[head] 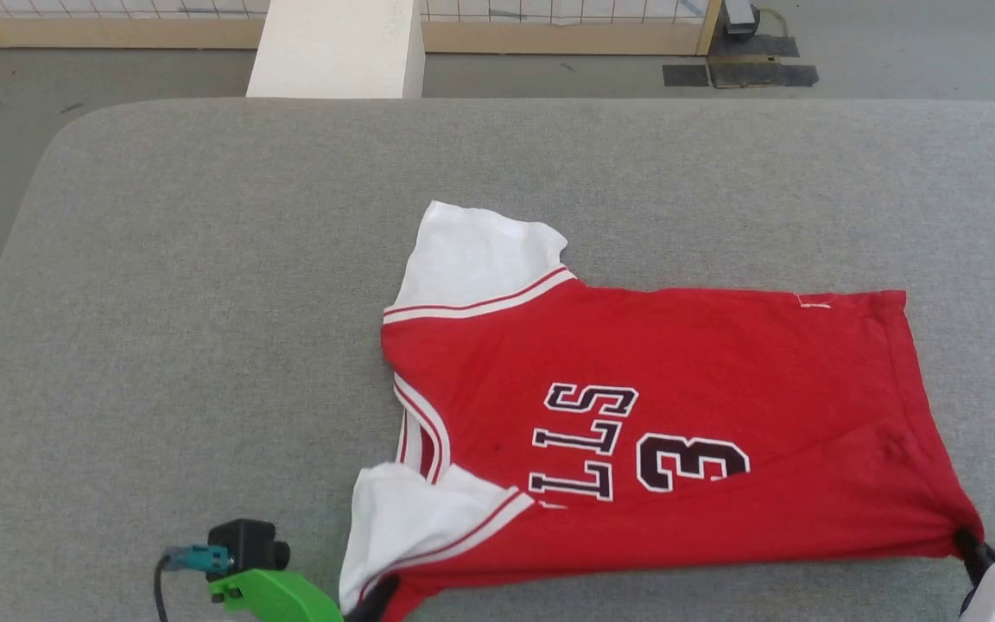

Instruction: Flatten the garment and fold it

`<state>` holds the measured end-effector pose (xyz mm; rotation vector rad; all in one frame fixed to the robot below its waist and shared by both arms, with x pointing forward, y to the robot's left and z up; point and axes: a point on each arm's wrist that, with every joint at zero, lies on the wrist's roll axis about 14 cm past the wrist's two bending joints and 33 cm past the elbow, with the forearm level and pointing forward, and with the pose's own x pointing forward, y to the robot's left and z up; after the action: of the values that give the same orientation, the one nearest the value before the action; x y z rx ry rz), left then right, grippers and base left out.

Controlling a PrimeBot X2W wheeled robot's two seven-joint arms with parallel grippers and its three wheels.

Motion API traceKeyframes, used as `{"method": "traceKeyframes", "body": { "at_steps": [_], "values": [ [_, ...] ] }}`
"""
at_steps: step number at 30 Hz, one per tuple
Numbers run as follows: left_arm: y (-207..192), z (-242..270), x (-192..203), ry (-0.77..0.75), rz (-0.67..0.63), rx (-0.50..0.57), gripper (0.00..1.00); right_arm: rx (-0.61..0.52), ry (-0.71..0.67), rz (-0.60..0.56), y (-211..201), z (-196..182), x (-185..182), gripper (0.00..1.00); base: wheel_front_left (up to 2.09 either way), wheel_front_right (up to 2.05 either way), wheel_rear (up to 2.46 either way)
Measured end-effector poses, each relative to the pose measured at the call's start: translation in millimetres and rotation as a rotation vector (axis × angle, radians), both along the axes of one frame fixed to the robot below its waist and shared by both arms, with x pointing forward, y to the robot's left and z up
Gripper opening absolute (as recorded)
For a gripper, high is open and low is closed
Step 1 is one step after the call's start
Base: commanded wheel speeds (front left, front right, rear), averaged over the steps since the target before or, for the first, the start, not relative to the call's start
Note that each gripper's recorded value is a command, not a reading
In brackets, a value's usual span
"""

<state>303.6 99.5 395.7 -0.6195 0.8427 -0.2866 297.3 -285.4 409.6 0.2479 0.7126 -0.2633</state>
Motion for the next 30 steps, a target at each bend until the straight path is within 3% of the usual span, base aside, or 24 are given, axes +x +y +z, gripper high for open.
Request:
{"method": "traceKeyframes", "body": {
  "at_steps": [4, 6, 7, 8, 9, 17, 21, 26, 30],
  "values": [
    [0, -12, -4, 0.027, -0.002, 0.002, 0.0, 0.014, 0.019, -0.001, 3, -11, -4, 0.0, 0.0, 0.0, 0.0],
    [1, -13, 0, 0.012, 0.009, 0.003, 0.36, 0.017, 0.022, -0.005, 3, -14, -6, 0.0, 0.0, 0.0, 0.0],
    [1, -12, 3, 0.002, 0.015, 0.002, 0.66, 0.016, 0.017, -0.008, 2, -14, -6, 0.15, 0.0, 0.0, 0.0],
    [1, -11, 6, -0.01, 0.019, 0.001, 1.0, 0.009, 0.007, -0.01, 1, -13, -5, 0.94, 0.0, 0.0, 0.0],
    [1, -10, 9, -0.02, 0.023, -0.001, 1.0, 0.004, -0.001, -0.011, 1, -12, -3, 1.0, 0.0, 0.0, 0.0],
    [6, 4, 21, -0.081, 0.053, -0.019, 1.0, -0.011, -0.05, 0.003, 2, 0, 9, 1.0, 0.0, 0.0, 0.0],
    [23, 28, 33, -0.191, 0.117, -0.002, 1.0, -0.038, -0.136, 0.006, 0, 24, 21, 1.0, 0.0, 0.0, 0.0],
    [58, 81, 60, -0.492, 0.262, 0.121, 1.0, -0.137, -0.393, 0.018, -1, 80, 53, 1.0, 0.0, 0.0, 0.0],
    [67, 130, 71, -0.767, 0.364, 0.159, 1.0, -0.234, -0.586, 0.051, 7, 121, 70, 1.0, 0.0, 0.0, 0.0]
  ]
}}
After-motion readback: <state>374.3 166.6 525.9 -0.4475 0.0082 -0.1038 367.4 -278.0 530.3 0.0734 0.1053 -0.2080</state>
